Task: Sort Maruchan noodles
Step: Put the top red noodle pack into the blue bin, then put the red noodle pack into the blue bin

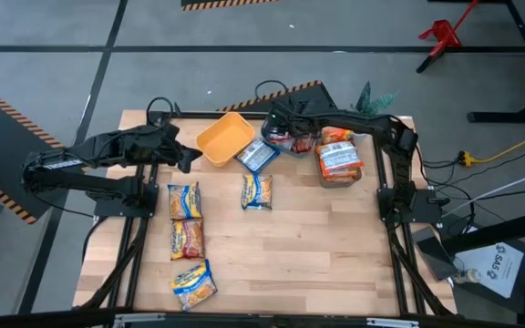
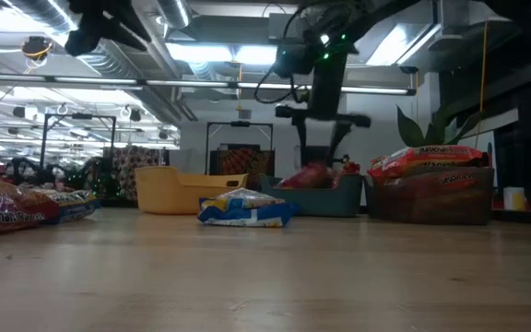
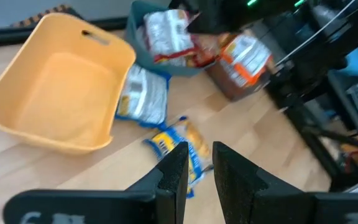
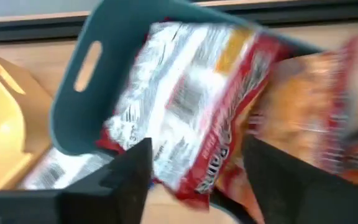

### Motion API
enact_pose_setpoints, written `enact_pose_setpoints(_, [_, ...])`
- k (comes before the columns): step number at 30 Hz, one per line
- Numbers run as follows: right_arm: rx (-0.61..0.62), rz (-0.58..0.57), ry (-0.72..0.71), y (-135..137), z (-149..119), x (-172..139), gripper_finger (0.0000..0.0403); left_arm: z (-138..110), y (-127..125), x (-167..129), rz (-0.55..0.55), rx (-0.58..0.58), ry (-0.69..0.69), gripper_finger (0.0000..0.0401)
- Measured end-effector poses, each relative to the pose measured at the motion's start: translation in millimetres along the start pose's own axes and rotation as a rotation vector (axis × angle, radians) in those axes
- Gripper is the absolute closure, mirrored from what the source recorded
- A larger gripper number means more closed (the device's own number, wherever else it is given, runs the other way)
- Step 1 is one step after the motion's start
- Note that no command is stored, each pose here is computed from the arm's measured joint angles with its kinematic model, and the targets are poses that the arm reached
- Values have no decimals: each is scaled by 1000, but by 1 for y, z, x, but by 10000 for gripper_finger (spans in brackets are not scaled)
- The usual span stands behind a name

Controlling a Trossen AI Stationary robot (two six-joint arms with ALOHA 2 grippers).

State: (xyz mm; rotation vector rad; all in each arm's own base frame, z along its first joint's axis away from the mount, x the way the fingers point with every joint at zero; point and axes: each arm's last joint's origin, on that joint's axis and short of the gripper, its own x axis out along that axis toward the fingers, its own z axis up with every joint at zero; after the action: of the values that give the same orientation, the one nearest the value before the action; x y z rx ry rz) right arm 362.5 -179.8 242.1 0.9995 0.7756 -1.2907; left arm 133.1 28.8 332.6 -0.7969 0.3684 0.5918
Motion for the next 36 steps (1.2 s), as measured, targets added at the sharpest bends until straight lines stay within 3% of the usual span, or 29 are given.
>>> enact_pose_setpoints(5, [-87, -36, -35, -15, 2, -34, 131, -9, 5, 7, 88, 24, 96, 332])
enact_pose_setpoints(10, [-194, 46, -79, -21, -4, -78, 119, -29, 6, 27, 125, 27, 234, 332])
enact_pose_setpoints(16, [-495, 201, 12, -14, -47, -116, 118, -77, -2, 48, 71, 6, 612, 332])
enact_pose_setpoints(19, [-612, 211, 41, -12, -76, -128, 118, -104, -6, 46, 126, -71, 726, 332])
enact_pose_setpoints(25, [-762, 224, 46, -11, -121, -146, 118, -148, -25, 31, 233, -225, 747, 332])
enact_pose_setpoints(29, [-821, 215, 34, -14, -138, -153, 118, -177, -26, 21, 354, -290, 683, 332])
enact_pose_setpoints(36, [-892, 167, 19, -22, -159, -162, 118, -220, -21, 22, 567, -306, 624, 332])
